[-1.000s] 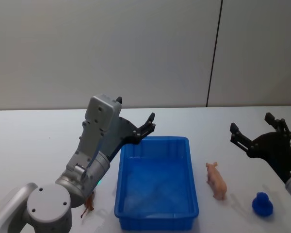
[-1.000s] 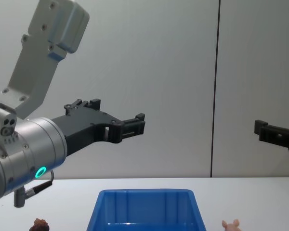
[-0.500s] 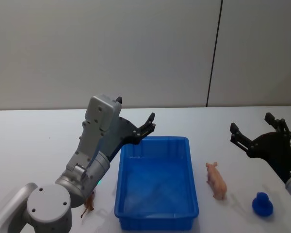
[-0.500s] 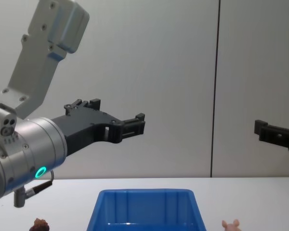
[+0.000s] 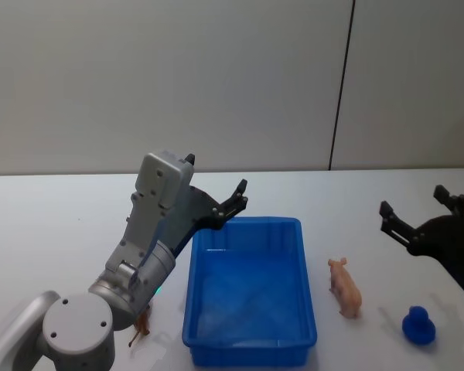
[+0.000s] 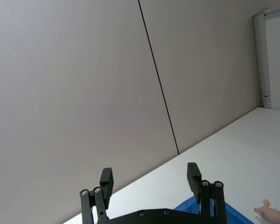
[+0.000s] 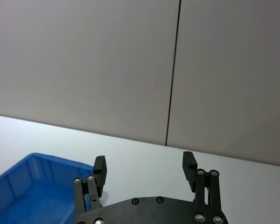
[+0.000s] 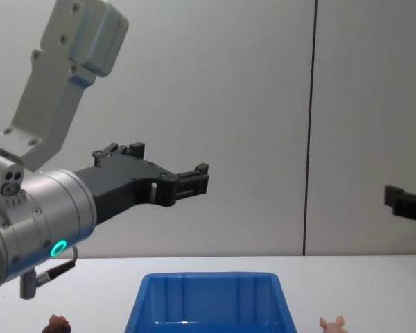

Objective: Pick up the two dolls from the table and place them into the box.

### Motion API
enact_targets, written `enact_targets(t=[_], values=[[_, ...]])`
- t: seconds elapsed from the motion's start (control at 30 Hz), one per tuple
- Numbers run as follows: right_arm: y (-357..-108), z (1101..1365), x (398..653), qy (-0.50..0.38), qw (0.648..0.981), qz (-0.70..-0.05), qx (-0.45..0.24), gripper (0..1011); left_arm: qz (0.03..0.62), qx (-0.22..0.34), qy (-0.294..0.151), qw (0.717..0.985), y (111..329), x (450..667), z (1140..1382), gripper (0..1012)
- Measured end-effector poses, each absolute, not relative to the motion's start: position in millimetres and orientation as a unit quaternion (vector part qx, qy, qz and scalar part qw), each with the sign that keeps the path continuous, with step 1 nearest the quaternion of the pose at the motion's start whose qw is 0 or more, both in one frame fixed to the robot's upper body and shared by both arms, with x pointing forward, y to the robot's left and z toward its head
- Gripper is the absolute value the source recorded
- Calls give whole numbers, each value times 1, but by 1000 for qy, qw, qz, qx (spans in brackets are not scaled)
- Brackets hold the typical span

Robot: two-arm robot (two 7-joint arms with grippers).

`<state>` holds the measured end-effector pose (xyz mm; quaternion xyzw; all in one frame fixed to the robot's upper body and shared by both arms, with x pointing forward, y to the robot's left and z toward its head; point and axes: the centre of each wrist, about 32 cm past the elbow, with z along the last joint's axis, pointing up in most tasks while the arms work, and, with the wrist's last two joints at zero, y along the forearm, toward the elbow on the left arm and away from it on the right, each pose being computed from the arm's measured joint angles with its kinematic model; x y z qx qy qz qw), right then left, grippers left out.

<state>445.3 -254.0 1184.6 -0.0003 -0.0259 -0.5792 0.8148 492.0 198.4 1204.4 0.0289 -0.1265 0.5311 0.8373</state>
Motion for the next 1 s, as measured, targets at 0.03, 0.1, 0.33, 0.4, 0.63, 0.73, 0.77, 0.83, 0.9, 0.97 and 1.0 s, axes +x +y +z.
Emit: enact_targets(t=[0.03, 0.1, 0.33, 0.4, 0.63, 0.73, 0.77, 0.83, 0.9, 0.97, 1.0], values=[[-257, 1184, 446, -25, 814, -580, -3, 1001, 531, 29, -126, 837, 198, 492, 1204, 1001], [-261, 1183, 446, -21, 815, -580, -8, 1001, 531, 29, -126, 837, 198, 492, 1204, 1001], [-284, 1175, 450, -3, 818, -574, -44, 1001, 531, 29, -126, 837, 198, 492, 1204, 1001], [-292, 1172, 451, 3, 819, -572, -57, 1001, 531, 29, -126, 837, 198, 492, 1204, 1001], [-311, 1164, 453, 23, 824, -558, -94, 1001, 531, 29, -126, 837, 198, 492, 1204, 1001], [-318, 1160, 454, 31, 827, -552, -107, 1001, 531, 29, -126, 837, 198, 492, 1204, 1001], [-319, 1159, 454, 33, 828, -549, -111, 1001, 531, 29, -126, 837, 198, 492, 1204, 1001], [-323, 1157, 454, 36, 829, -545, -117, 1001, 531, 29, -126, 837, 198, 492, 1204, 1001], [-327, 1154, 453, 42, 831, -541, -126, 1001, 531, 29, -126, 837, 198, 492, 1204, 1001], [-331, 1151, 452, 49, 833, -534, -136, 1001, 531, 29, -126, 837, 198, 492, 1204, 1001], [-332, 1150, 452, 51, 833, -533, -138, 1001, 531, 29, -126, 837, 198, 492, 1204, 1001]])
